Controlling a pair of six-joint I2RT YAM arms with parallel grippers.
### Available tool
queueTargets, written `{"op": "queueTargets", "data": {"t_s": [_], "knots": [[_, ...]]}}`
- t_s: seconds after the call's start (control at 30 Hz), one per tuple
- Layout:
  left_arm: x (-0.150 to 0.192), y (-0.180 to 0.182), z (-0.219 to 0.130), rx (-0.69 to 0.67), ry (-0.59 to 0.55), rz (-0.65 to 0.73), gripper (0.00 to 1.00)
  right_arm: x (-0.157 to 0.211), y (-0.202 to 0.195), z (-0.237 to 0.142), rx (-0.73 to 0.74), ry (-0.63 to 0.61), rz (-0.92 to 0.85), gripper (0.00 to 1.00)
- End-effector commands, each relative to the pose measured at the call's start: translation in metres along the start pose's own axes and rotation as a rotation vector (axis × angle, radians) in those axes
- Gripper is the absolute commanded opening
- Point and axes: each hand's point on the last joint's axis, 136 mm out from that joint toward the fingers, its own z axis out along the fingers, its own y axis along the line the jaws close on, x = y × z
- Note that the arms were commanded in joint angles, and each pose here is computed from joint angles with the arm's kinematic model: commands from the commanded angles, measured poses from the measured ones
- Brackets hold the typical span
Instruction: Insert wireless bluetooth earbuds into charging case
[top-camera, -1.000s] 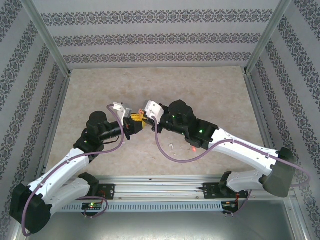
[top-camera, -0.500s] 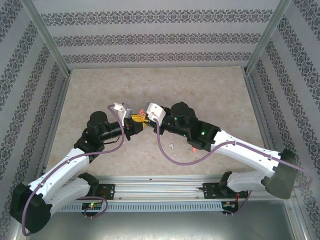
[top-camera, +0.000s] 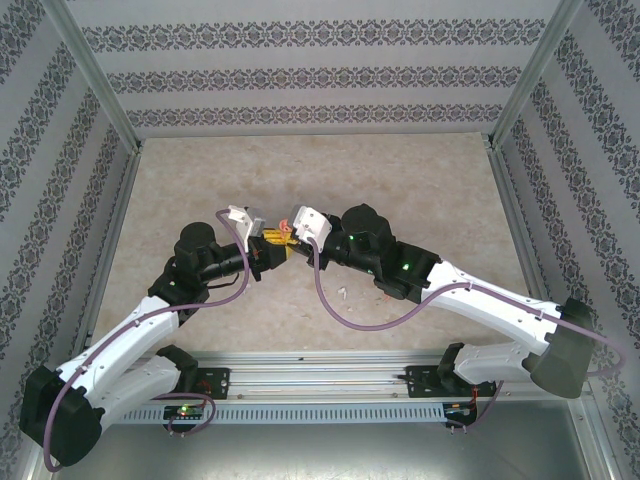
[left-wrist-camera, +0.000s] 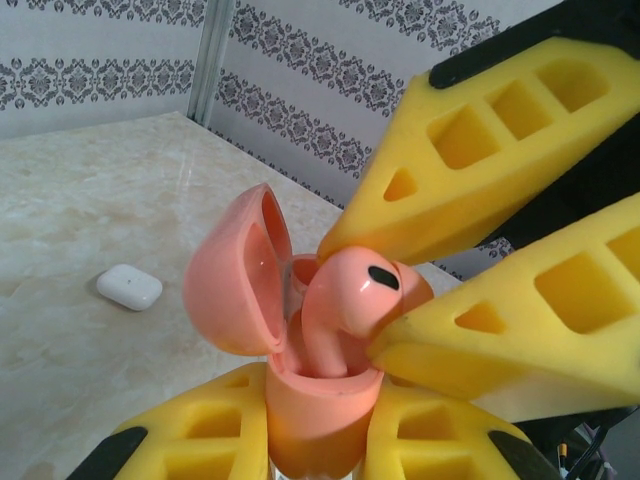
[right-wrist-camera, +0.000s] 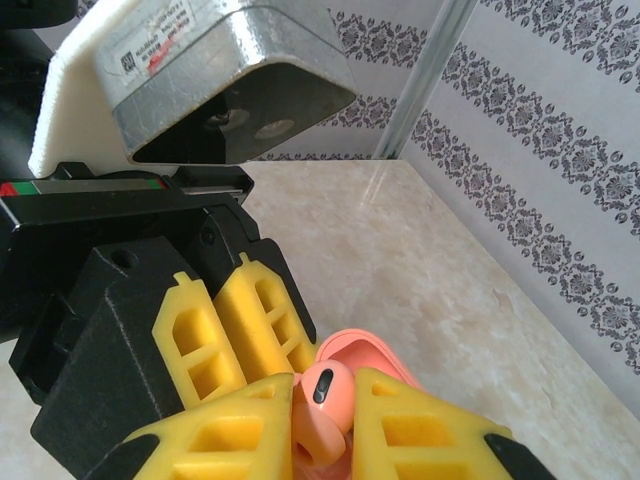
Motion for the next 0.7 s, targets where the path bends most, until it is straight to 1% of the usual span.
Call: {"op": "queueTargets", "data": {"t_s": [0.0, 0.47, 0.67], "knots": [[-0.046, -0.007, -0.004, -0.016, -0.128, 0.080, 0.00, 0.029, 0.038, 0.007, -0.163, 0.075, 0.037, 0.17], [-0.047, -0.003, -0.006, -0.052, -0.132, 0.104, 0.00, 0.038, 0.046, 0.014, -0.194, 0.089, 0.094, 0.20], [-0.045, 0.000, -0.006, -0.068, -0.124, 0.109, 0.00, 0.041, 0.046, 0.015, -0.191, 0.099, 0.113, 0.25]]}}
